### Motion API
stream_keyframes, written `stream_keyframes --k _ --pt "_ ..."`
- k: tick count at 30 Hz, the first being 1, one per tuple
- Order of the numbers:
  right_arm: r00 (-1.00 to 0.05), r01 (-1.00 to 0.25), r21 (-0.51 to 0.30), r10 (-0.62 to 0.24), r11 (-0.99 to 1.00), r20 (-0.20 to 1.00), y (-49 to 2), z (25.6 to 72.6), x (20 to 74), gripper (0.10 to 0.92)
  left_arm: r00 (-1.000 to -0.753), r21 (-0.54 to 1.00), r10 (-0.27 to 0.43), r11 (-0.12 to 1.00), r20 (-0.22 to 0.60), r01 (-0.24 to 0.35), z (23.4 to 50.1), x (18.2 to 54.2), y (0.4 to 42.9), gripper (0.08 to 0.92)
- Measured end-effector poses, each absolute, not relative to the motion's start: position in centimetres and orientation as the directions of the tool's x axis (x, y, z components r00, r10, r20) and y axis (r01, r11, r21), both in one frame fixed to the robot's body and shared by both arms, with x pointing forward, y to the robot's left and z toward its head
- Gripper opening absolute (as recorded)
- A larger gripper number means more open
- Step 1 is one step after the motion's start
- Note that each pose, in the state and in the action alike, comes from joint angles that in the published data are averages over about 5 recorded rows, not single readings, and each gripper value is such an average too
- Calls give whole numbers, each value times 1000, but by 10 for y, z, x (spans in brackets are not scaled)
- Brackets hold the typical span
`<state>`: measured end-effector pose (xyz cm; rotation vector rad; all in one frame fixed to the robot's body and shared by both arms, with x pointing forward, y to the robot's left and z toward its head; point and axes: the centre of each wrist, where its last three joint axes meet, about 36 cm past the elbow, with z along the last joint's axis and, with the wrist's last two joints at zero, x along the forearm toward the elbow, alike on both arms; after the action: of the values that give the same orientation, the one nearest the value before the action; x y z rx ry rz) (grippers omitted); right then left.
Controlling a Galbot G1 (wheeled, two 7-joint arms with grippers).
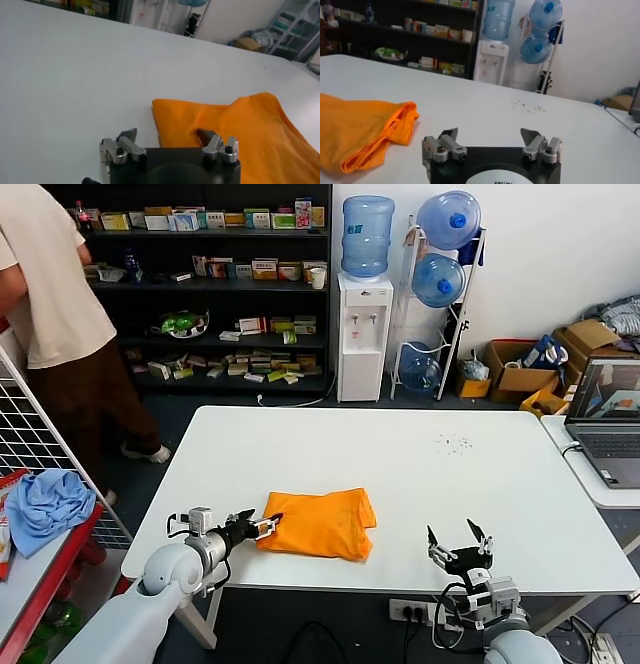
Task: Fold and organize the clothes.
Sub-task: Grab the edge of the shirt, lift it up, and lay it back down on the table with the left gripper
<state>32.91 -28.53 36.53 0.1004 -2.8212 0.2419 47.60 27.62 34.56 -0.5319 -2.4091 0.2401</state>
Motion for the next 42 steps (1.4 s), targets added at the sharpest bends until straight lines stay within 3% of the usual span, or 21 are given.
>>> stream_keyframes --k 13,18,24,31,42 --pt "-952 -98 -152 -48 984 303 -283 370 328 823 -672 -333 470 882 572 333 344 469 269 430" --pt "-952 -99 -152 -49 983 302 -282 371 326 823 -680 -334 469 882 564 331 346 466 266 282" --pt "-954 -102 -151 -54 983 296 -279 374 326 823 -709 -316 439 897 552 310 352 463 270 136" --pt "-954 -110 -151 -61 982 294 -273 373 331 823 -746 -244 363 931 558 271 369 461 292 124" --pt "-953 -135 -137 -91 981 289 -261 371 343 823 -800 41 136 980 585 196 397 468 373 124"
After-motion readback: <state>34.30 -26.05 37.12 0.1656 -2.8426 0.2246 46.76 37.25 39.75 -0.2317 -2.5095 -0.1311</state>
